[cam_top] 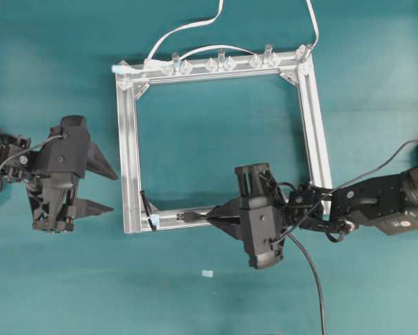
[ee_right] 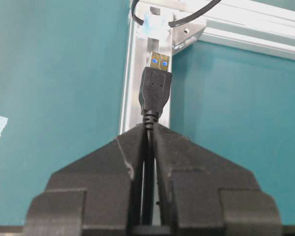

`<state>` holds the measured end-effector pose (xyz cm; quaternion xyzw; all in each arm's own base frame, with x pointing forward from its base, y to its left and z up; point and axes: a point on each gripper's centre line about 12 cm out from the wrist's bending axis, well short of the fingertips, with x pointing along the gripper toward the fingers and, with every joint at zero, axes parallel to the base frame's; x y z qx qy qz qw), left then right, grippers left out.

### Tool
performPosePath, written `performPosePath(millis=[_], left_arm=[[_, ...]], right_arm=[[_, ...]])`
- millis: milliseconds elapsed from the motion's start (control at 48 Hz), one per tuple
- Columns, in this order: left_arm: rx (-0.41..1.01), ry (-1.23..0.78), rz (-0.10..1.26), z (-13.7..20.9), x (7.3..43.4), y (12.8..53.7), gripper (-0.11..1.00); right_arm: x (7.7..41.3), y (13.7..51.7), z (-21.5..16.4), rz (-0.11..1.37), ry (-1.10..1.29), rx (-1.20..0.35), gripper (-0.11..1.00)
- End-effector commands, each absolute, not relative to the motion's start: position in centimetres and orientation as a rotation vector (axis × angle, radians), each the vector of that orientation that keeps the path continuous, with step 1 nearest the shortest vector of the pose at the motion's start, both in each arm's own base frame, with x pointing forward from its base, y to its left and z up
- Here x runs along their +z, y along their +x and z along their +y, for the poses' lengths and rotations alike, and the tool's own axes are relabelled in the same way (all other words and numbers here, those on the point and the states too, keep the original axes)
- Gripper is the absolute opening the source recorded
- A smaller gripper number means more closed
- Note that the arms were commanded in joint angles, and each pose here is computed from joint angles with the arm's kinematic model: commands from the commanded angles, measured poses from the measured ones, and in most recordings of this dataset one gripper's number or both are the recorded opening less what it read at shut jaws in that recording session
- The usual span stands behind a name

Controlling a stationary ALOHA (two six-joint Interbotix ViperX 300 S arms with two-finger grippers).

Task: Insert the wire through the string loop located on the left side.
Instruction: 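Move the open left gripper down to the frame's lower-left side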

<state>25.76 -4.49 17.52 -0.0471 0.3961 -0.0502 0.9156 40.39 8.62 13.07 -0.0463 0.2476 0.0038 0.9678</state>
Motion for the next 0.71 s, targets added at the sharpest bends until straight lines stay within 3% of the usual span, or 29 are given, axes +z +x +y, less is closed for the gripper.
performPosePath(millis=[0, 688], left_arm=[[-0.108, -0.102, 0.798, -4.68, 17.93, 26.01, 0.74], [-0.107, -0.104, 0.795, -4.69, 17.96, 26.04, 0.74]], right_arm=[[15.22, 40.87, 8.6, 0.442, -0.079, 0.004, 0.04], [15.32, 40.95, 8.61, 0.439, -0.076, 0.003, 0.04]])
